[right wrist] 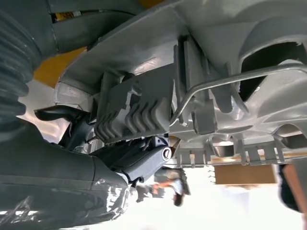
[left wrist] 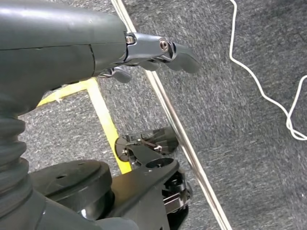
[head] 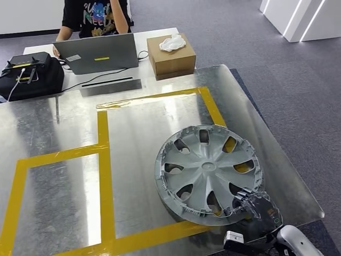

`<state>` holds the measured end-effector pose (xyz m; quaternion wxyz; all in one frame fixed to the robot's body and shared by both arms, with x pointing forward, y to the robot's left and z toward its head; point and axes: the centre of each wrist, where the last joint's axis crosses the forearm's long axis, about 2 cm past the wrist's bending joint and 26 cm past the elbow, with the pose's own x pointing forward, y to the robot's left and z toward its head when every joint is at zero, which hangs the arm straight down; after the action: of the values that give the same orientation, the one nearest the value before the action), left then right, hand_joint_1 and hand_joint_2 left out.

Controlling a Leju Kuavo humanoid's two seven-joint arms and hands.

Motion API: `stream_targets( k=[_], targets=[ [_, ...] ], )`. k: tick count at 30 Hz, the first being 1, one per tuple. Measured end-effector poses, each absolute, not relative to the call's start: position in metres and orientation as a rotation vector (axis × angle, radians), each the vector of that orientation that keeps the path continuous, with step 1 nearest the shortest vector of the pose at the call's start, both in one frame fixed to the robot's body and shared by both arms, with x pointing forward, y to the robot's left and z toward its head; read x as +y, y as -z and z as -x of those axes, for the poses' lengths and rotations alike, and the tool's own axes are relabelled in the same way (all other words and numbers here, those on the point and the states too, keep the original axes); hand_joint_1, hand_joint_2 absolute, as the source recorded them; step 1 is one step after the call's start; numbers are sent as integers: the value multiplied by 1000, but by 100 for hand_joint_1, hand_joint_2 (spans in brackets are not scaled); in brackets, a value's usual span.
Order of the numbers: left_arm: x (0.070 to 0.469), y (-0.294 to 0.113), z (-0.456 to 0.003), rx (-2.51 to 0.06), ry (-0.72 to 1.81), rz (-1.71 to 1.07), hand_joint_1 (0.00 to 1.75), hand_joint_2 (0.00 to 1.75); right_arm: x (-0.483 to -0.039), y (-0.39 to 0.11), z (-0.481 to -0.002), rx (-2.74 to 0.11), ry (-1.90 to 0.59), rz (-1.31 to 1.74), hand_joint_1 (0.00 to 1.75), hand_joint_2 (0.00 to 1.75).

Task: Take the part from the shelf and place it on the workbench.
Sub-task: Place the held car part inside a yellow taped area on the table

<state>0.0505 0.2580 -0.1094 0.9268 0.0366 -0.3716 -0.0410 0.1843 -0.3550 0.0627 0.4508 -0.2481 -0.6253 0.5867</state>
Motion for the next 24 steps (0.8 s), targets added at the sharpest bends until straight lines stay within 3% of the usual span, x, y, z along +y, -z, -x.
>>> stream_targets(
  k=[12, 18, 24],
  targets=[
    [258, 108, -57, -780, 196, -91, 0, 175, -370, -70, -226, -1534, -1631, 743, 175, 175],
    [258, 108, -62, -768, 245, -57, 0, 175, -380, -73, -271, -1477, -1715, 813, 175, 175],
    [257, 107, -66, -743, 305, -24, 0, 175, -360, -62, -299, -1509, -1724, 816, 175, 175]
  ],
)
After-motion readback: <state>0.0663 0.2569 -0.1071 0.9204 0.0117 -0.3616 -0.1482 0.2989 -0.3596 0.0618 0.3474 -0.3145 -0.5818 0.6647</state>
